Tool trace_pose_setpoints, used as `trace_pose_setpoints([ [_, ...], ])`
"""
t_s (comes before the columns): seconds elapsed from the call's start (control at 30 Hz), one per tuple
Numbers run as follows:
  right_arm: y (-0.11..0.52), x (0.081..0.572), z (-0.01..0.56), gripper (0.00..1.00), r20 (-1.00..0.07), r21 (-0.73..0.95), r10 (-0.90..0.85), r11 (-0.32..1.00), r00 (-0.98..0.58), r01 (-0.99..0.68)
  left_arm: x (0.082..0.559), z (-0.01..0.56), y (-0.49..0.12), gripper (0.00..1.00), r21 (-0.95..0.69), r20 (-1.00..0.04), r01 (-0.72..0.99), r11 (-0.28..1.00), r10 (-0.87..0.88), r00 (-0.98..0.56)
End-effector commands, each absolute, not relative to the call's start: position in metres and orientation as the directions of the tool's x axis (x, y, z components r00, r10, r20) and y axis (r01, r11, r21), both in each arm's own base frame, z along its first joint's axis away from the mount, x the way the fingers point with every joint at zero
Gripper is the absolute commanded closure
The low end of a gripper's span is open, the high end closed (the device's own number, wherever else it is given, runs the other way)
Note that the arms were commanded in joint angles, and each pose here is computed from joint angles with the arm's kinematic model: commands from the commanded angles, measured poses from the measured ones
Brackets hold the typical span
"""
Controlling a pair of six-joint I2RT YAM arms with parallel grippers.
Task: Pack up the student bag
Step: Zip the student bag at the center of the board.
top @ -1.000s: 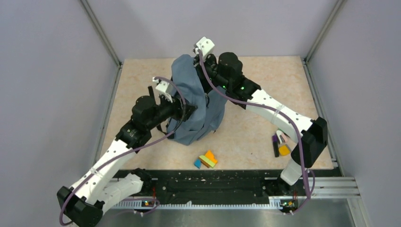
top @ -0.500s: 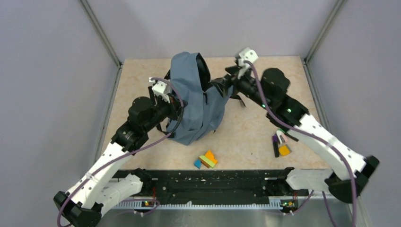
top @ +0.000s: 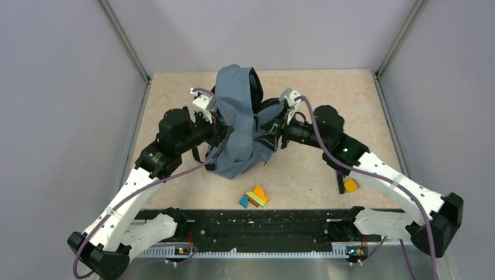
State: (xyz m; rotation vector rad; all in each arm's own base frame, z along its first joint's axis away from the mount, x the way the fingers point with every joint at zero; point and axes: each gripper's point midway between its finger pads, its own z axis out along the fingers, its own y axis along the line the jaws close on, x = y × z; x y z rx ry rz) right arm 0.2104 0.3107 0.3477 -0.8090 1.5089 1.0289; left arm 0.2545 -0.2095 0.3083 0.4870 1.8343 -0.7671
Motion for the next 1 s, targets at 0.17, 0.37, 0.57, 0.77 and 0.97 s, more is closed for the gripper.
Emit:
trace_pose_setpoints([
  [0.17,0.331,0.243,0.326,0.48,-0.93,0.357,0.082,0.428,-0.358,-0.83,0.247,0.328,-0.196,1.0,-0.217,-0.967,0.668,0.712,-0.062,-0.247],
  [0.37,0.326,0.258,0.321,0.51,-0.921,0.383,0.116,0.448,-0.372,-0.808,0.247,0.328,-0.192,1.0,-0.211,-0.969,0.661,0.72,-0.064,-0.239],
  [0.57,0.338,0.254,0.321,0.55,-0.933,0.353,0.072,0.381,-0.353,-0.854,0.248,0.323,-0.196,1.0,-0.226,-0.963,0.669,0.708,-0.06,-0.263],
  [0.77,0.344,0.257,0.324,0.6,-0.944,0.323,0.06,0.36,-0.324,-0.875,0.25,0.322,-0.196,1.0,-0.231,-0.961,0.667,0.708,-0.061,-0.268],
  [0.97,0.35,0.261,0.328,0.7,-0.952,0.304,0.064,0.34,-0.301,-0.89,0.25,0.321,-0.197,1.0,-0.234,-0.96,0.671,0.704,-0.06,-0.272],
])
